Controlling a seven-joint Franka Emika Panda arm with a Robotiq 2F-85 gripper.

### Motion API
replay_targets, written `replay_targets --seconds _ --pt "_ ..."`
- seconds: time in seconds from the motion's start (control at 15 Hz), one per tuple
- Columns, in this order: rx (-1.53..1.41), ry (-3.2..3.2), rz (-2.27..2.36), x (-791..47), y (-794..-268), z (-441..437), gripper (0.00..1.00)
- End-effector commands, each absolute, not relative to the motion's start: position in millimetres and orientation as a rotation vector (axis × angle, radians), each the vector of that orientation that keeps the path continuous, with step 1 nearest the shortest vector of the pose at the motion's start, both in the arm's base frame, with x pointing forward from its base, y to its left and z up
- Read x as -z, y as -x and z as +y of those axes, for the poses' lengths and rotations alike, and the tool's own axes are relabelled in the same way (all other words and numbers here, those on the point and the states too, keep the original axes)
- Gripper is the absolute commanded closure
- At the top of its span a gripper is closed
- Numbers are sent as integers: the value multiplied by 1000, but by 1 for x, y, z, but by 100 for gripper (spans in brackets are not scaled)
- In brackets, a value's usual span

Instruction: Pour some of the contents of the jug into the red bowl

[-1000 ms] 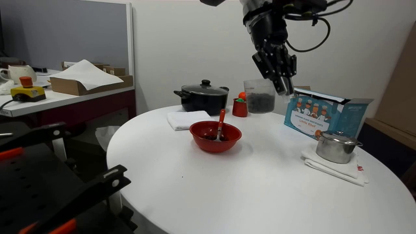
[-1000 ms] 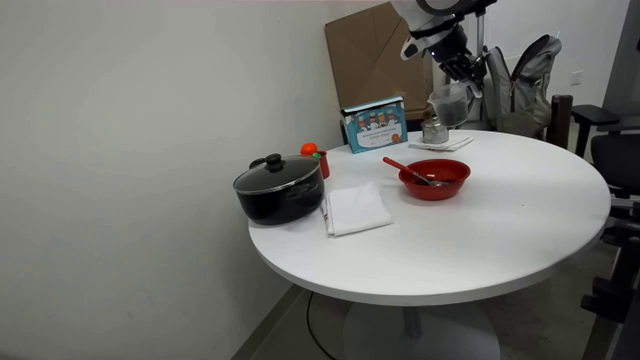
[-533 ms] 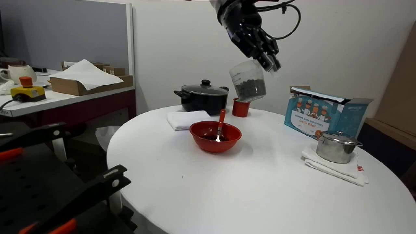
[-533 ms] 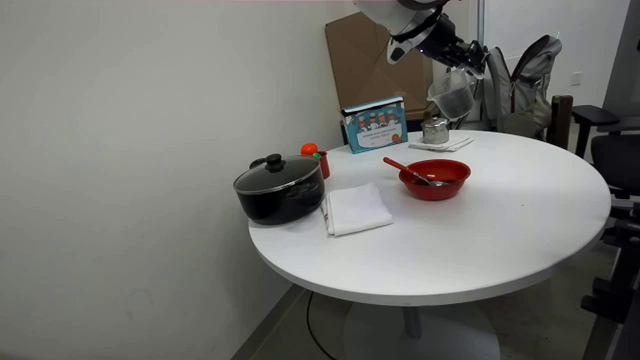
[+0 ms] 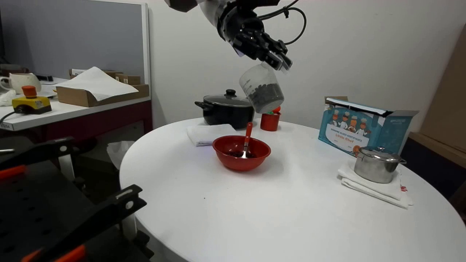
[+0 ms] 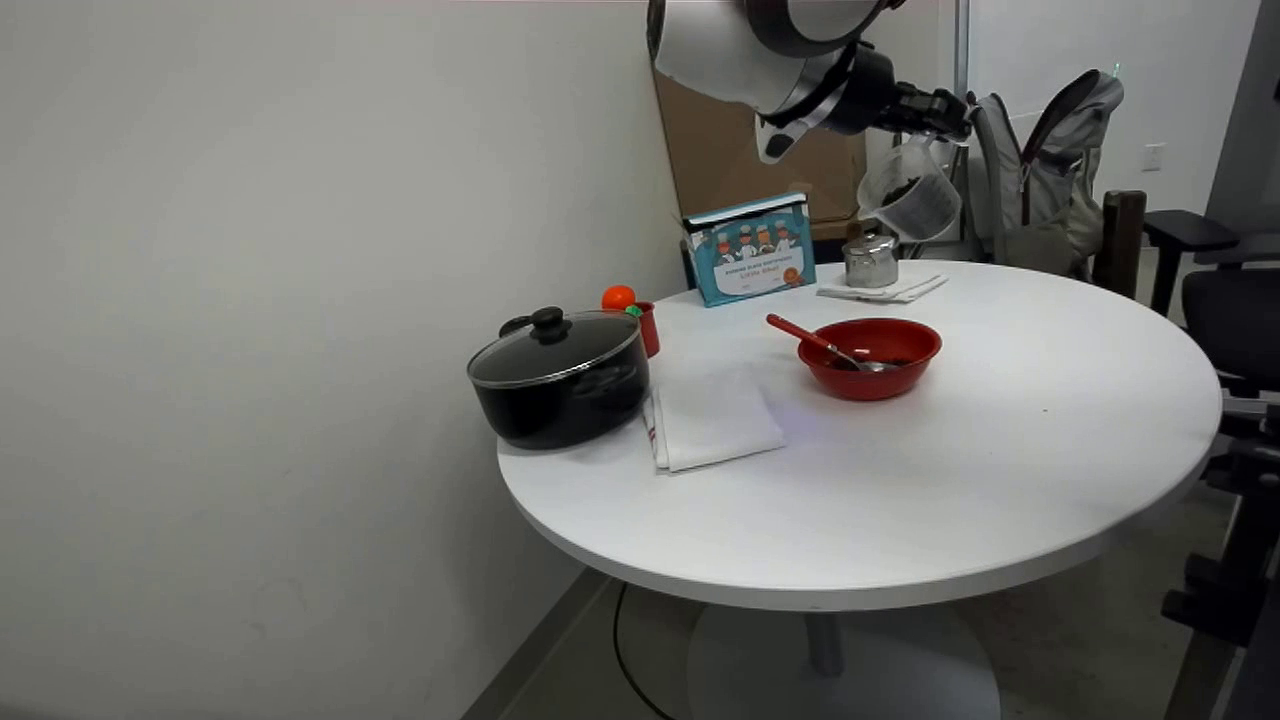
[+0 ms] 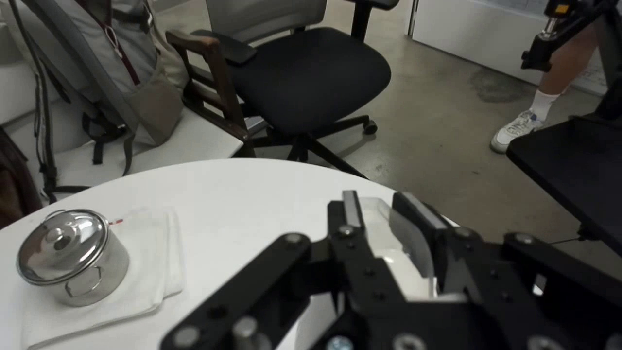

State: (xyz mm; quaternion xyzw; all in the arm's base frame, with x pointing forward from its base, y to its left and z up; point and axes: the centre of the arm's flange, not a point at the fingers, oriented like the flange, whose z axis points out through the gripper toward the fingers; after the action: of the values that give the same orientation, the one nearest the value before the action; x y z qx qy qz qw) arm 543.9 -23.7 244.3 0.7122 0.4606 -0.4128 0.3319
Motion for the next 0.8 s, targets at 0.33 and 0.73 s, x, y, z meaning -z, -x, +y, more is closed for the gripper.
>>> replay_targets --seconds 0.33,0.73 --pt "1241 -1663 977 -201 -571 -22 90" --pt "1276 -1558 892 -182 -584 10 90"
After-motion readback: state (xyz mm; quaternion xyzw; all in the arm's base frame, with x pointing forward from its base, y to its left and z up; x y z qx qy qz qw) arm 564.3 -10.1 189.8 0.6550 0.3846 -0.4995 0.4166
